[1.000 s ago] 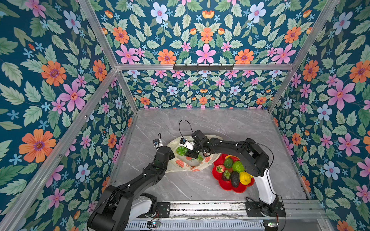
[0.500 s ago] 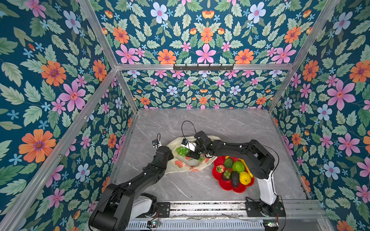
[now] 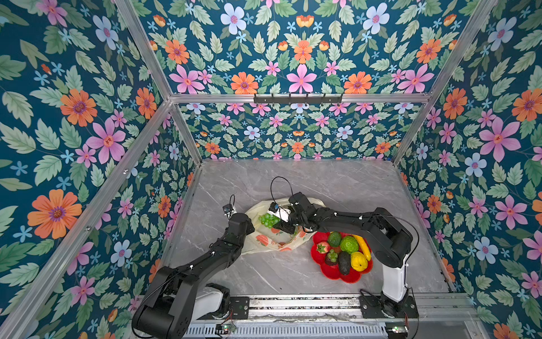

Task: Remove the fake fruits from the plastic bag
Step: 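Lift the green grapes out of the bag with the right gripper, then carry the grapes over the red plate and lower them onto the fruits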

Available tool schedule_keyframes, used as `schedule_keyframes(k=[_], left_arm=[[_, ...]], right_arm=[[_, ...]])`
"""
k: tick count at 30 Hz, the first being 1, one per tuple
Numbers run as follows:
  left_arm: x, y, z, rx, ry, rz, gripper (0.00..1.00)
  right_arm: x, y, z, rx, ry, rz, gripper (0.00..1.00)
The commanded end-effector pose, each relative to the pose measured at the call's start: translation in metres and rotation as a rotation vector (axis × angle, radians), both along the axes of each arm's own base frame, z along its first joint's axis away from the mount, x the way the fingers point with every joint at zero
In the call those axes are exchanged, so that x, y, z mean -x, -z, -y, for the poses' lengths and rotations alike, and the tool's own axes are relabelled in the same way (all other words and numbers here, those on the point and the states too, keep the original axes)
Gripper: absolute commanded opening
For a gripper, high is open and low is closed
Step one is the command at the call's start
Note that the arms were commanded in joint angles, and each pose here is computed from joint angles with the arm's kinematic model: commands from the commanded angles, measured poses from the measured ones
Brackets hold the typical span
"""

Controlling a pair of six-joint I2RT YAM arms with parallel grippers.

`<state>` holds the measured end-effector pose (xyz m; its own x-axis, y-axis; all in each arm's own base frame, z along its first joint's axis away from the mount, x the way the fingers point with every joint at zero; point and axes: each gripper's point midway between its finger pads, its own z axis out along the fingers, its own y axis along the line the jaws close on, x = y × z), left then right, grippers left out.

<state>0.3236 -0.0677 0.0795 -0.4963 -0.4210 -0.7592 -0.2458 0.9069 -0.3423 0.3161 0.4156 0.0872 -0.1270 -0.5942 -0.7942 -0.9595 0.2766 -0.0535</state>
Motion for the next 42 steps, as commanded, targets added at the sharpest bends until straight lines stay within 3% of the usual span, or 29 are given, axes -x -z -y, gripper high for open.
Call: schedule_keyframes(k=[1, 17, 28, 36, 42], left_arm=[[-0.002, -0.001, 0.001, 0.008, 0.004, -0.001, 0.0], [-0.004, 0.001, 0.003, 0.001, 0.012, -0.016, 0.0], [-0.004, 0.002, 0.003, 0.0, 0.015, -0.021, 0.0], [-0.003, 0.003, 0.004, 0.003, 0.018, -0.025, 0.0], [-0.004, 0.005, 0.006, 0.008, 0.026, -0.032, 0.0]], right_arm=[[-0.002, -0.024, -0.007, -0.071, -0.004, 0.032, 0.45], [0.01, -0.095, 0.005, -0.177, 0.054, 0.01, 0.45], [0.036, -0.155, 0.06, -0.208, 0.211, -0.01, 0.45], [0.065, -0.148, 0.125, -0.121, 0.393, -0.075, 0.45], [0.098, -0.13, 0.152, -0.047, 0.439, -0.107, 0.45]])
